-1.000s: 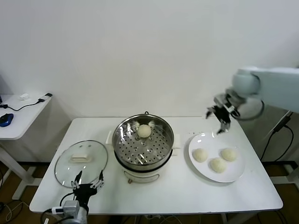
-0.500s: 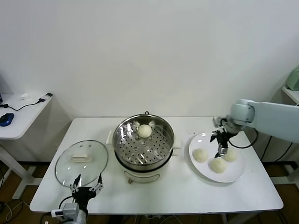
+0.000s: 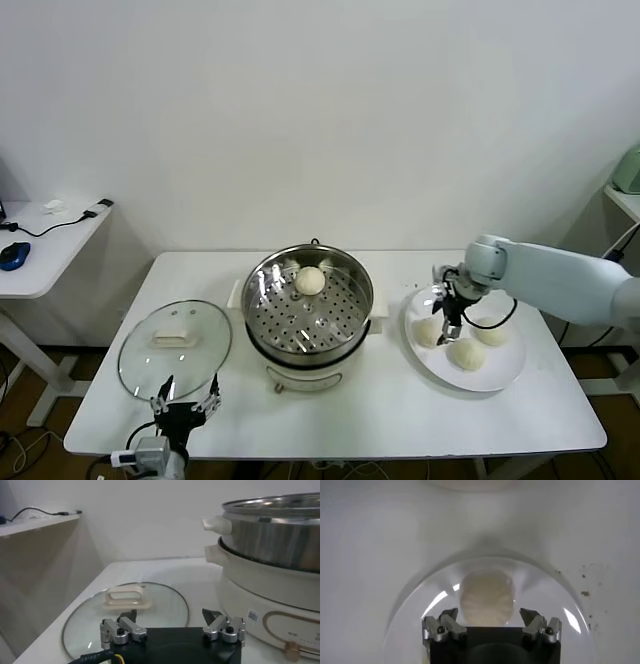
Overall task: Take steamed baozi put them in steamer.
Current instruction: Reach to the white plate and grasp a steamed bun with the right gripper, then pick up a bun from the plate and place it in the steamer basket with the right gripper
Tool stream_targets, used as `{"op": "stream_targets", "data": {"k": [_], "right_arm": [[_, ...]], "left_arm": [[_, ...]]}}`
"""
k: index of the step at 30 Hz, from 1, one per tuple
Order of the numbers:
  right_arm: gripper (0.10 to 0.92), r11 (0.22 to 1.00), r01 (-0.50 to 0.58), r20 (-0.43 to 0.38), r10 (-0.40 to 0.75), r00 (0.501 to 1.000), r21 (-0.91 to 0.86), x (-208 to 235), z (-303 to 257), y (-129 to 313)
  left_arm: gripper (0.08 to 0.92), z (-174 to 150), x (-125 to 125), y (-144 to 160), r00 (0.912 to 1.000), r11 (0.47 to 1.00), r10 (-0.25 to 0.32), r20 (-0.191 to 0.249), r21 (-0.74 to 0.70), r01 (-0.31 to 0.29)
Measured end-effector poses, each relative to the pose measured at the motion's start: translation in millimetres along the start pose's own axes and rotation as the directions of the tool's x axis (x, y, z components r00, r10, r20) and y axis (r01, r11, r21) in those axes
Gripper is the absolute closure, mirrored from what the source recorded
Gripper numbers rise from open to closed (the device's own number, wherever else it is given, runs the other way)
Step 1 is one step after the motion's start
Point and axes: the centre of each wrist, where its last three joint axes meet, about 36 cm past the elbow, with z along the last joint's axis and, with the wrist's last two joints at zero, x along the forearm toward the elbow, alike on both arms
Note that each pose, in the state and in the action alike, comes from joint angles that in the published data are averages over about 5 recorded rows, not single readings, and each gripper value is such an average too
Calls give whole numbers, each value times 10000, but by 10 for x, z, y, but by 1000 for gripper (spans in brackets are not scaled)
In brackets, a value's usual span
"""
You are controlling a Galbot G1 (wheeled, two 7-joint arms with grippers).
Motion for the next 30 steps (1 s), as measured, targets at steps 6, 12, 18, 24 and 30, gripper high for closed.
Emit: {"op": "stream_targets", "data": {"k": [6,12,18,24,30], "right_arm": [[320,10000,70,6,-70,10000,-7,-53,-5,6],[360,9996,105,-118,-101,9999,279,-1,-26,6],[365,9979,-47,-110,54,9999,648,331,-67,-74],[361,9945,-346,87,339,9994,990,993,-221,-208],[363,9889,-824,777,731,9943,1240,1828,-615,-270]], "left_arm": [[177,-7,17,-1,10000,10000,-10,21,-5,10],[177,-24,44,-13,10000,10000,17,64,-7,-17],[177,-52,65,-18,9999,10000,17,100,1,-17],[177,-86,87,-24,9998,10000,72,158,-16,-72],[177,-136,99,-33,9996,9998,178,232,-53,-177]]}}
